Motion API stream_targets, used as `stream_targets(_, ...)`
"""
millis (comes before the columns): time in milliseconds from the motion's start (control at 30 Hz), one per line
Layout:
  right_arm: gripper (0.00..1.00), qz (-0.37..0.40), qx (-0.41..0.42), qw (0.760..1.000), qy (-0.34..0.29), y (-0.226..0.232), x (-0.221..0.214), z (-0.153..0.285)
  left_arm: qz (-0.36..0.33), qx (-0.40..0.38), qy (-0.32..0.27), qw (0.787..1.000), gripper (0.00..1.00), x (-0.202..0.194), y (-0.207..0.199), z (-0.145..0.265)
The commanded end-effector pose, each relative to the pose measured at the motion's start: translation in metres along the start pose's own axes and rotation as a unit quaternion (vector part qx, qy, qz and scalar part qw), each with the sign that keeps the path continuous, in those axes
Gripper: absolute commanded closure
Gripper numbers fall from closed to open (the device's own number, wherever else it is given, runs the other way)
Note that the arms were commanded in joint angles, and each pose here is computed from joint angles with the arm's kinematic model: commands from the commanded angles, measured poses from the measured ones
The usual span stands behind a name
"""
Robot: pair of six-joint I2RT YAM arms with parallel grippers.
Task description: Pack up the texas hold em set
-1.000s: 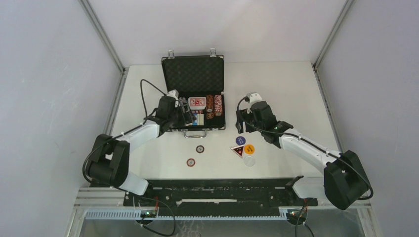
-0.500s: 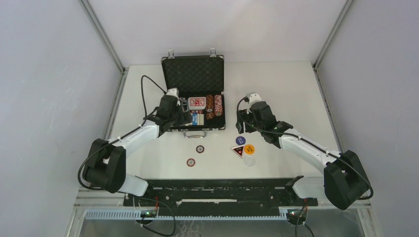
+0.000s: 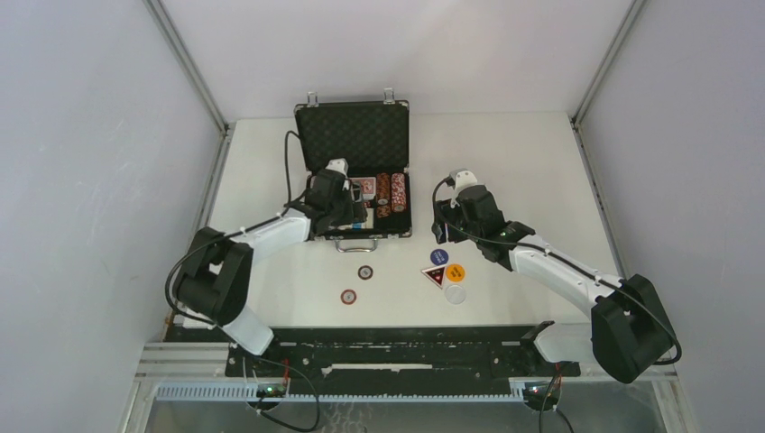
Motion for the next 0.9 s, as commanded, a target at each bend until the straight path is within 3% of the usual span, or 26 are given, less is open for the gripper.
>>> stream_targets(0,0.31,-0.009,0.005,0.999,-0.035,0.005,0.016,0.005,-0.001,-0.01,0.003,1.0,0.27,0.006,-0.006,-0.013)
stream_targets(200,0.31,-0.009,0.007,0.999,-0.036,0.006,0.017,0.006,-0.003,-0.025,0.008,1.0,0.27,0.005,-0.01,-0.016)
stream_targets(333,0.31,0.001,0.023,0.999,-0.045,0.012,0.02,0.008,-0.005,-0.037,-0.019,0.999,0.27,0.012,-0.013,-0.001)
stream_targets(600,0.3,0.102,0.01,0.994,-0.032,0.07,0.02,-0.006,0.038,-0.109,-0.171,0.978,0.28,0.031,-0.027,0.072)
stream_targets(767,0.3,0.098,0.096,0.991,0.003,0.11,0.018,-0.019,0.097,-0.019,-0.228,0.969,0.1,0.019,0.001,0.093)
stream_targets(800,0.3,0.099,0.106,0.989,0.01,0.116,0.018,-0.022,0.106,-0.003,-0.227,0.968,0.03,0.015,0.009,0.094)
stream_targets(867,0.3,0.1,0.117,0.988,0.021,0.126,0.018,-0.028,0.134,0.014,-0.211,0.968,0.0,0.006,0.025,0.091)
Point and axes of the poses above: each gripper's point midway between its finger pads, its own z axis back along the fingers, its own y axis along the line the jaws close on, x = y × z, the point moved 10 cm from there along z, back along the fingers
